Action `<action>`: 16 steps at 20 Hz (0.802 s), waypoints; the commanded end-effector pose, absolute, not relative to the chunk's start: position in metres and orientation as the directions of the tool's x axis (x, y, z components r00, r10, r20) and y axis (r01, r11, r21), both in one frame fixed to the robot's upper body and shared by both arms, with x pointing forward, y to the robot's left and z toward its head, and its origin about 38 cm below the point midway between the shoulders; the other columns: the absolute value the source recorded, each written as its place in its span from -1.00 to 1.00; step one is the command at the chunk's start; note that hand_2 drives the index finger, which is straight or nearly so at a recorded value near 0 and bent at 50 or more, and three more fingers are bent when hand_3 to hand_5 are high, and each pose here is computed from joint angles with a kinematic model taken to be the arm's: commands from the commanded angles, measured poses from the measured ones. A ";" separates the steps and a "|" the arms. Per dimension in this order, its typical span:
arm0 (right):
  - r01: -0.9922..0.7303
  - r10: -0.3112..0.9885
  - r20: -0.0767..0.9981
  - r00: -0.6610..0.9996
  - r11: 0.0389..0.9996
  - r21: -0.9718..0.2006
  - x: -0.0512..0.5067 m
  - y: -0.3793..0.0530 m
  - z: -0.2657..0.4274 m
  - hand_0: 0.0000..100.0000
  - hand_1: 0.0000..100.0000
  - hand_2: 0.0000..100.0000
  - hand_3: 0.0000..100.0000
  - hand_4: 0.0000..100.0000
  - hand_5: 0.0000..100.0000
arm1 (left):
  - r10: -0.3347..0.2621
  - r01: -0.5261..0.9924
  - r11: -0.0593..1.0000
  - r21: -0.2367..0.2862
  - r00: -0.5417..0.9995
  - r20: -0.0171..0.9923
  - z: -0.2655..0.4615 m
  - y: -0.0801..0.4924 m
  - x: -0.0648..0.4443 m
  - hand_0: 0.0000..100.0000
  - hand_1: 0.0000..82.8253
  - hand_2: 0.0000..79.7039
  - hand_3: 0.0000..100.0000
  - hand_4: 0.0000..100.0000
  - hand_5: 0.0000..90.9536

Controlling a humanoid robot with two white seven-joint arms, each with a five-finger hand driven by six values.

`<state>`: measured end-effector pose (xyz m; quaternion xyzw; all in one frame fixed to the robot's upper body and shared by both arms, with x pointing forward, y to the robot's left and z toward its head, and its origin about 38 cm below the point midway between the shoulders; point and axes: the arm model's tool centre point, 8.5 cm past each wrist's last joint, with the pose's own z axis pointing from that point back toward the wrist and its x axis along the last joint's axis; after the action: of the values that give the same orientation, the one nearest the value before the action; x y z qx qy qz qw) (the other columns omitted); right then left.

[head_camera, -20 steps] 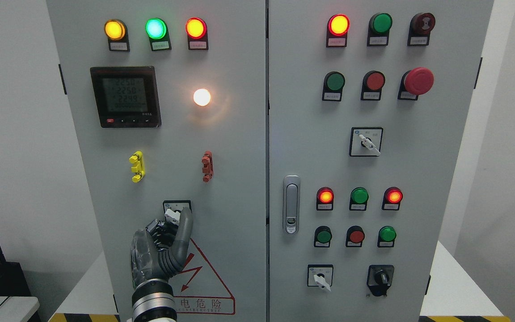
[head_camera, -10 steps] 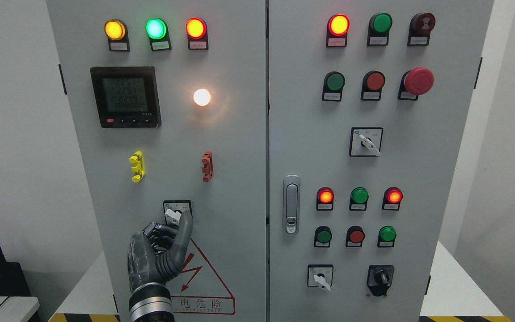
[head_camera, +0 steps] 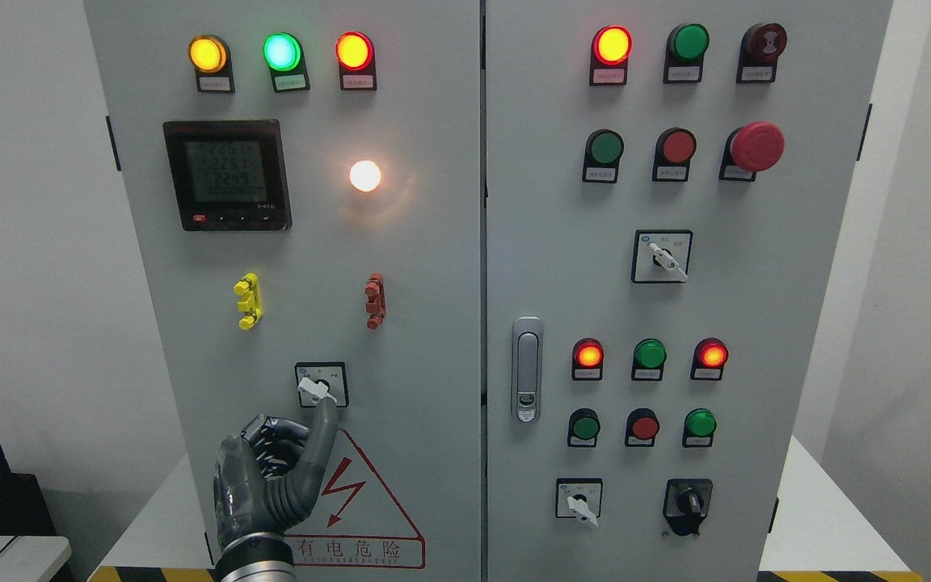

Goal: Turn on light switch 1

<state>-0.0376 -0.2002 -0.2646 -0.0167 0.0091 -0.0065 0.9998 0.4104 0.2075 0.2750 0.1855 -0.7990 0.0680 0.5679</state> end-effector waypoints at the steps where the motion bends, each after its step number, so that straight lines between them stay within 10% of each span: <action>1: 0.020 -0.021 -0.018 1.000 0.999 -0.031 -0.038 -0.199 -0.265 -0.76 -0.22 -1.00 -1.00 -1.00 -1.00 | -0.276 -0.434 0.893 0.121 -0.316 0.907 0.245 0.273 0.373 -1.00 0.02 0.70 0.81 0.70 0.64; 5: 0.020 -0.021 -0.018 1.000 0.999 -0.033 -0.038 -0.200 -0.265 -0.76 -0.22 -1.00 -1.00 -1.00 -1.00 | -0.326 -0.408 0.895 0.182 -0.319 0.890 0.208 0.331 0.336 -1.00 -0.03 0.46 0.80 0.70 0.53; 10: 0.020 -0.021 -0.018 1.000 0.999 -0.033 -0.038 -0.200 -0.265 -0.76 -0.22 -1.00 -1.00 -1.00 -1.00 | -0.401 -0.484 0.833 0.268 -0.194 0.896 0.137 0.424 0.276 -1.00 -0.09 -0.05 0.42 0.38 -0.17; 16: 0.020 -0.021 -0.018 1.000 0.999 -0.031 -0.038 -0.199 -0.265 -0.76 -0.22 -1.00 -1.00 -1.00 -1.00 | -0.244 -0.529 0.798 0.291 0.158 0.957 0.020 0.493 0.197 -1.00 -0.24 -0.86 -0.45 -0.29 -0.86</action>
<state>-0.0376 -0.2002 -0.2646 -0.0167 0.0091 -0.0064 0.9998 0.3125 0.3565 0.1357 0.1889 -0.7974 -0.0458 0.5713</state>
